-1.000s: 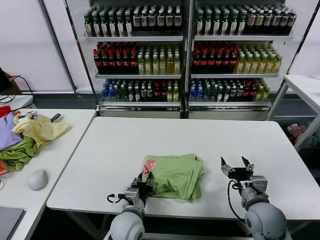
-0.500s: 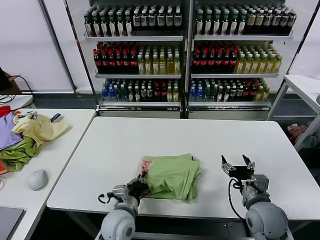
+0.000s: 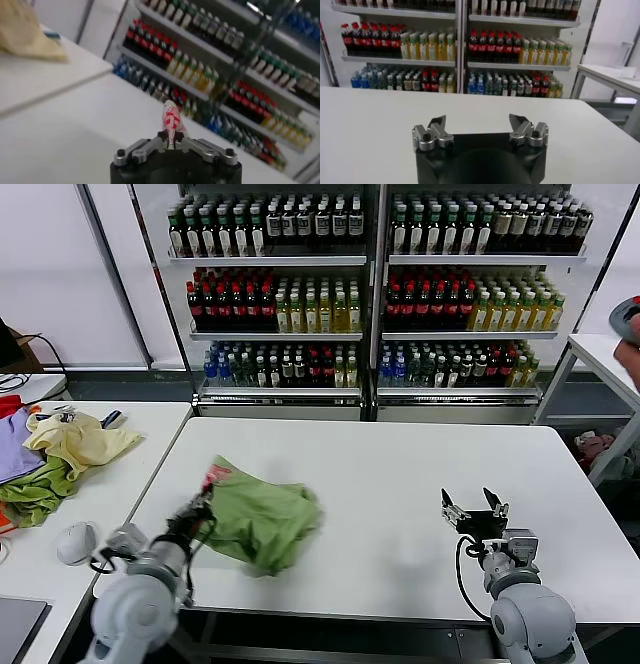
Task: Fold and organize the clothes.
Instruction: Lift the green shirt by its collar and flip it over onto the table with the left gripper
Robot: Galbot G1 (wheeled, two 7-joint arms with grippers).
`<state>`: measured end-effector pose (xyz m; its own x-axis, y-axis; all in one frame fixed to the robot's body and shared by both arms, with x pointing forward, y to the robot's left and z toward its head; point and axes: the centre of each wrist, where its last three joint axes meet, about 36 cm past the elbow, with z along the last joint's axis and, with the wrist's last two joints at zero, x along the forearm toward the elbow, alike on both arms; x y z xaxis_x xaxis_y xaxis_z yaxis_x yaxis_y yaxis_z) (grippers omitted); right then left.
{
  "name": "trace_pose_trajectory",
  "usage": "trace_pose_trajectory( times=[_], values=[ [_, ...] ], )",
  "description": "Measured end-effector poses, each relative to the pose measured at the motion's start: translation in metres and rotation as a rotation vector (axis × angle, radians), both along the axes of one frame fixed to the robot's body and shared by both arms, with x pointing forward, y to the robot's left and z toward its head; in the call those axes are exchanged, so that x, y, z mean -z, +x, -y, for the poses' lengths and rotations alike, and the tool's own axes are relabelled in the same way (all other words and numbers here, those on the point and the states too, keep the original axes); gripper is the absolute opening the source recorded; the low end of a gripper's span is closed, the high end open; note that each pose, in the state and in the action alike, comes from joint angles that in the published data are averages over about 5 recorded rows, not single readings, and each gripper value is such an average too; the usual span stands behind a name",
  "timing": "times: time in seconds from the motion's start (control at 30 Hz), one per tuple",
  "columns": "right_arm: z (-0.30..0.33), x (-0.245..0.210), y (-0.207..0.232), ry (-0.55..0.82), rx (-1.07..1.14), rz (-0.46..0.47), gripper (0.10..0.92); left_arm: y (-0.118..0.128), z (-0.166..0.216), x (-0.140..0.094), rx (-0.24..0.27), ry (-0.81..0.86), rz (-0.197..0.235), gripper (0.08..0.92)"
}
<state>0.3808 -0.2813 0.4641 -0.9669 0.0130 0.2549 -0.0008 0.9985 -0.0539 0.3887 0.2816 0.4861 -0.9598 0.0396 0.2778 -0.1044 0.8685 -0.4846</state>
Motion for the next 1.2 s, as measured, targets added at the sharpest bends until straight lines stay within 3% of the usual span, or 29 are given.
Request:
trace_pose_trajectory(
  times=[0.17,0.37,0.6,0.93,1.03,1.2],
  values=[
    [-0.002,-0.001,0.0,0.002,-0.006,0.006,0.823,-0.005,-0.026,-0.04,-0.022,-0.015,0.082,0.118],
    [-0.002,0.001,-0.001,0.004,-0.008,0.01,0.823,-0.008,-0.01,-0.054,0.041,-0.025,0.133,0.118],
    [-0.001,0.003,-0.001,0.008,-0.002,0.016,0.823,0.007,0.054,-0.017,0.151,0.001,0.09,0.118],
    [0.004,-0.001,0.004,0.004,-0.001,0.038,0.823,0.031,0.18,0.048,0.327,0.104,0.014,0.122],
    [0.006,-0.001,0.006,0.002,-0.003,0.039,0.823,0.035,0.213,0.056,0.38,0.124,0.015,0.166],
    [0.006,0.0,0.011,0.0,-0.007,0.039,0.823,0.036,0.249,0.061,0.437,0.14,0.048,0.31]
  ],
)
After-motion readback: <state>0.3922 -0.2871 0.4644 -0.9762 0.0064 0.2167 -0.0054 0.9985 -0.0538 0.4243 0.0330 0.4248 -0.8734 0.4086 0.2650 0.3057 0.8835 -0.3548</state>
